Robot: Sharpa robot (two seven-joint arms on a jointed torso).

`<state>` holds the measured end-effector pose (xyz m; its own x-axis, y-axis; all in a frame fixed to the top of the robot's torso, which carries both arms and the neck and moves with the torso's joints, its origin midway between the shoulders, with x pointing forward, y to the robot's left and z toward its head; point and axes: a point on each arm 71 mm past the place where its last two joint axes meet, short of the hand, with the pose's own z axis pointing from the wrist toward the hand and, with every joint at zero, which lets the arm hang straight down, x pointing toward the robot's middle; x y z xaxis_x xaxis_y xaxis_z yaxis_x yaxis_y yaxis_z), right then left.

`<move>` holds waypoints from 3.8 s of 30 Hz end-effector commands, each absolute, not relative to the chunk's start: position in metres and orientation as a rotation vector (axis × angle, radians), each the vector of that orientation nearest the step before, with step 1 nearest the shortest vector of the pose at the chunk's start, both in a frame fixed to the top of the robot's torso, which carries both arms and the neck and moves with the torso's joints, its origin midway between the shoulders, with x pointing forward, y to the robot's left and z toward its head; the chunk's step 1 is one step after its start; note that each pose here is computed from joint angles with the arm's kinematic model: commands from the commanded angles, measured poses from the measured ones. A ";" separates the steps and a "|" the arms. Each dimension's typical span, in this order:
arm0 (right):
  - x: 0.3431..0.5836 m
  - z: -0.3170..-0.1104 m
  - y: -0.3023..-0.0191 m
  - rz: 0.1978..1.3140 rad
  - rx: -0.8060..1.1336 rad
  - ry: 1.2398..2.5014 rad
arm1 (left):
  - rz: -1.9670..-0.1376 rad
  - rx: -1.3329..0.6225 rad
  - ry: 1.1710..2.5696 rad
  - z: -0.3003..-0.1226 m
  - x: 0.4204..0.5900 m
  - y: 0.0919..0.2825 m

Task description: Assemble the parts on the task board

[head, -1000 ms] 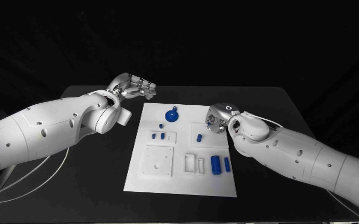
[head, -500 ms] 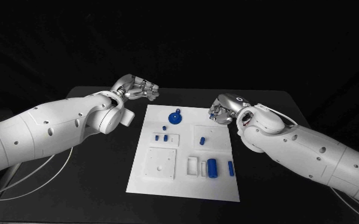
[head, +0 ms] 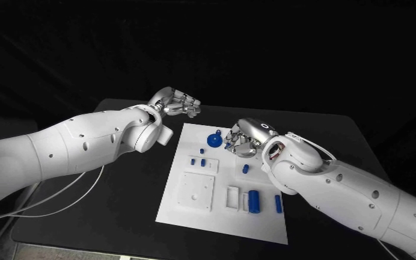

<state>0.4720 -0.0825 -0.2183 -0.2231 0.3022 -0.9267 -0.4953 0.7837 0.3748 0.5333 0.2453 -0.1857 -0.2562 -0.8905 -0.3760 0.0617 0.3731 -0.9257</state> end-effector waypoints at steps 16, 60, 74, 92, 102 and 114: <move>0.424 -0.278 -0.018 0.749 -0.461 1.690 | -1.108 -0.785 1.506 -0.184 0.540 0.229; 0.417 -0.303 -0.016 0.638 -0.528 1.739 | -1.117 -0.788 1.530 -0.184 0.539 0.224; 0.415 -0.300 -0.017 0.649 -0.499 1.706 | -1.113 -0.792 1.534 -0.185 0.539 0.226; 0.410 -0.306 -0.010 0.622 -0.567 1.771 | -1.110 -0.795 1.541 -0.186 0.540 0.226; 0.404 -0.317 -0.004 0.619 -0.603 1.801 | -1.111 -0.796 1.545 -0.186 0.540 0.225; 0.407 -0.316 -0.011 0.673 -0.498 1.763 | -1.109 -0.800 1.553 -0.186 0.540 0.226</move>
